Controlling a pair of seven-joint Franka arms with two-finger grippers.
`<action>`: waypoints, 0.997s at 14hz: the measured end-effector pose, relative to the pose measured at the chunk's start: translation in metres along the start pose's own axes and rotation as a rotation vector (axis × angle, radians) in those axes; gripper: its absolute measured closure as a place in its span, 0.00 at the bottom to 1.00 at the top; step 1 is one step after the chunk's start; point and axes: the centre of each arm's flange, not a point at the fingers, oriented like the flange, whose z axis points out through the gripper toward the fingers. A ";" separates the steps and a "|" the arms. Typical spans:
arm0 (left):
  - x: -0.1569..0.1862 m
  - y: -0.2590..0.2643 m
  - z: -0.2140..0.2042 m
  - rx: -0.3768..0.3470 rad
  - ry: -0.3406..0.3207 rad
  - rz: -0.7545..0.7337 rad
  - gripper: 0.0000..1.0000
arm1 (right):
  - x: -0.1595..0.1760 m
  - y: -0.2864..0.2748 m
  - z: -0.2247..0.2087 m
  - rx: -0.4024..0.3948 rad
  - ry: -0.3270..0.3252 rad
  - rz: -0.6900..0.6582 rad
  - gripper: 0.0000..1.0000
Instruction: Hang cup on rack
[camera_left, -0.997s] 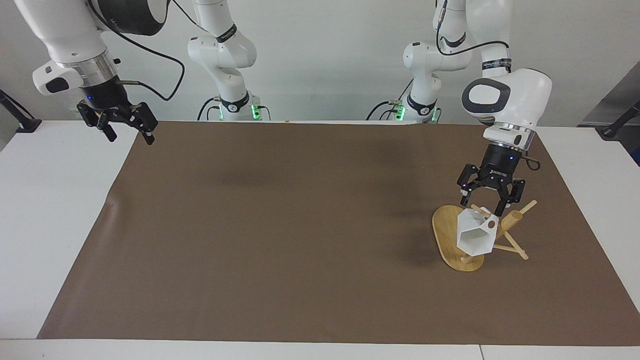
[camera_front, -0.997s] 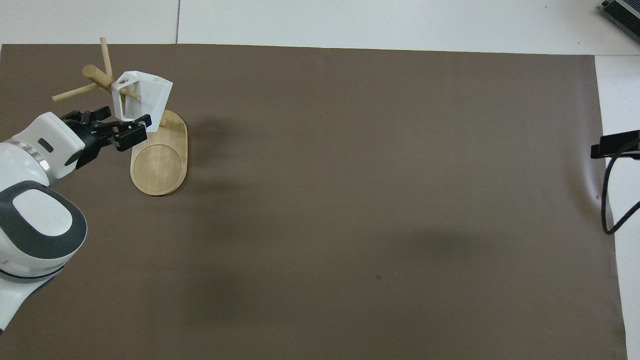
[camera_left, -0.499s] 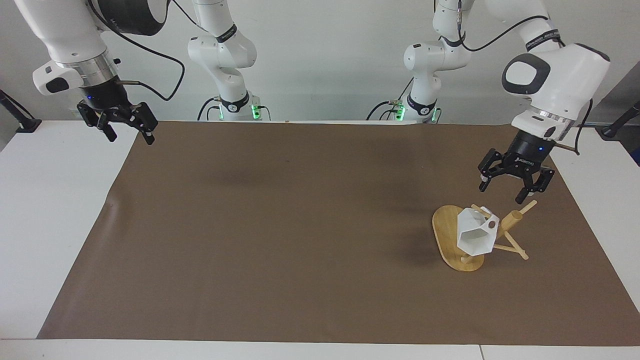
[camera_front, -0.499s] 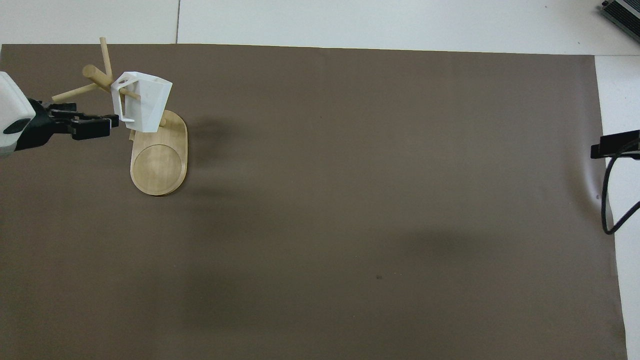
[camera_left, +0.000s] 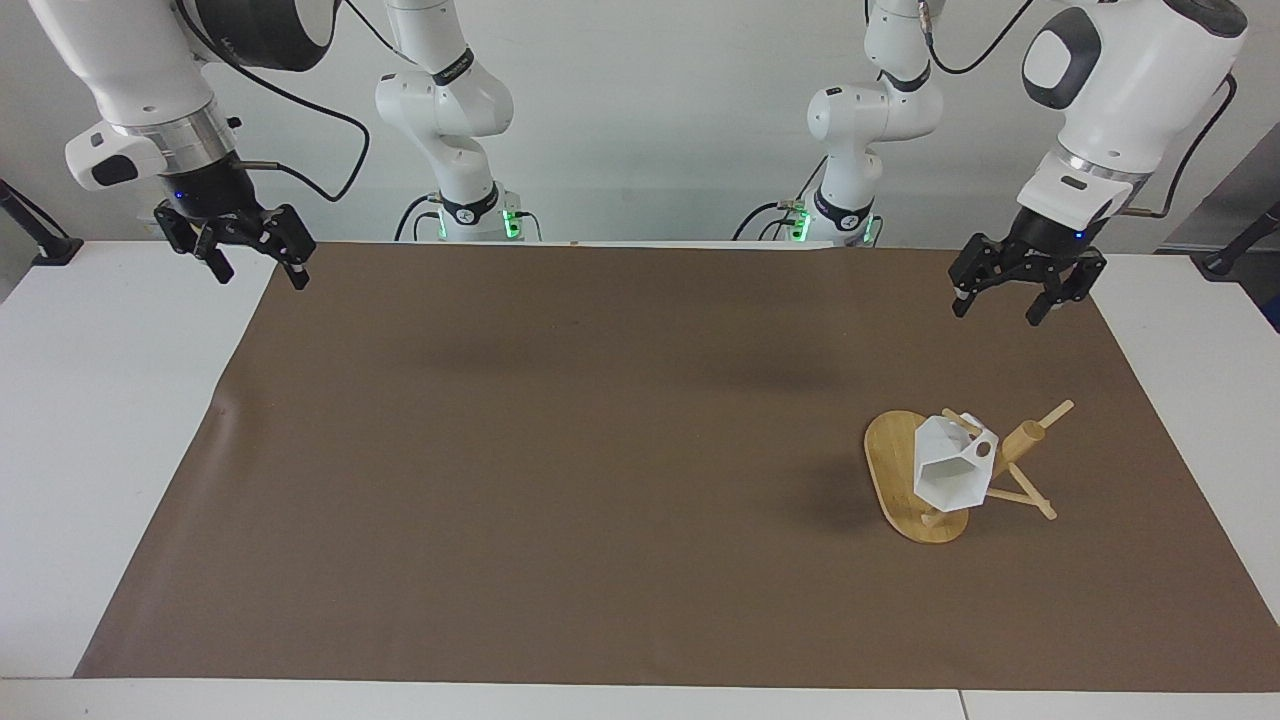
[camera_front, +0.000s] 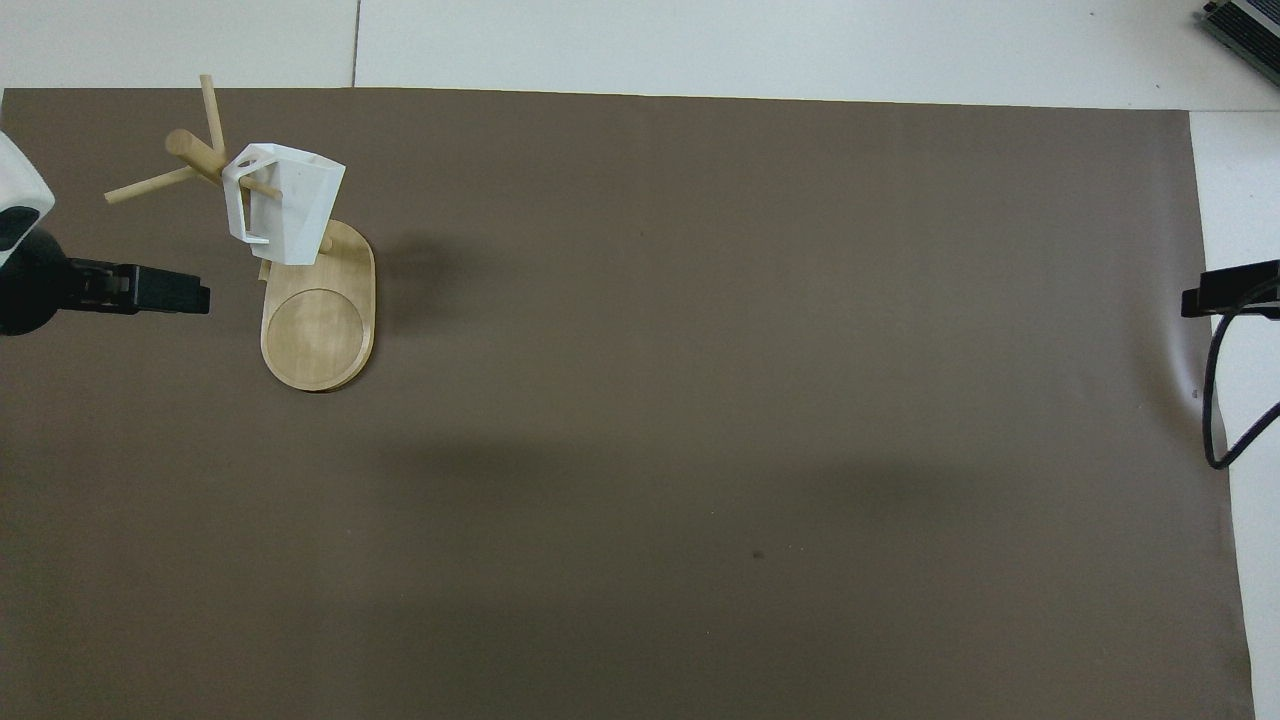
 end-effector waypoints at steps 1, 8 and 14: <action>-0.006 0.011 -0.004 0.012 -0.031 -0.008 0.00 | 0.000 0.000 0.000 0.000 0.000 0.000 0.00; -0.029 0.040 -0.058 0.031 -0.116 -0.014 0.00 | 0.000 0.000 0.000 0.000 0.000 0.000 0.00; -0.026 0.040 -0.068 0.032 -0.117 -0.013 0.00 | 0.000 0.000 0.000 0.000 0.000 0.000 0.00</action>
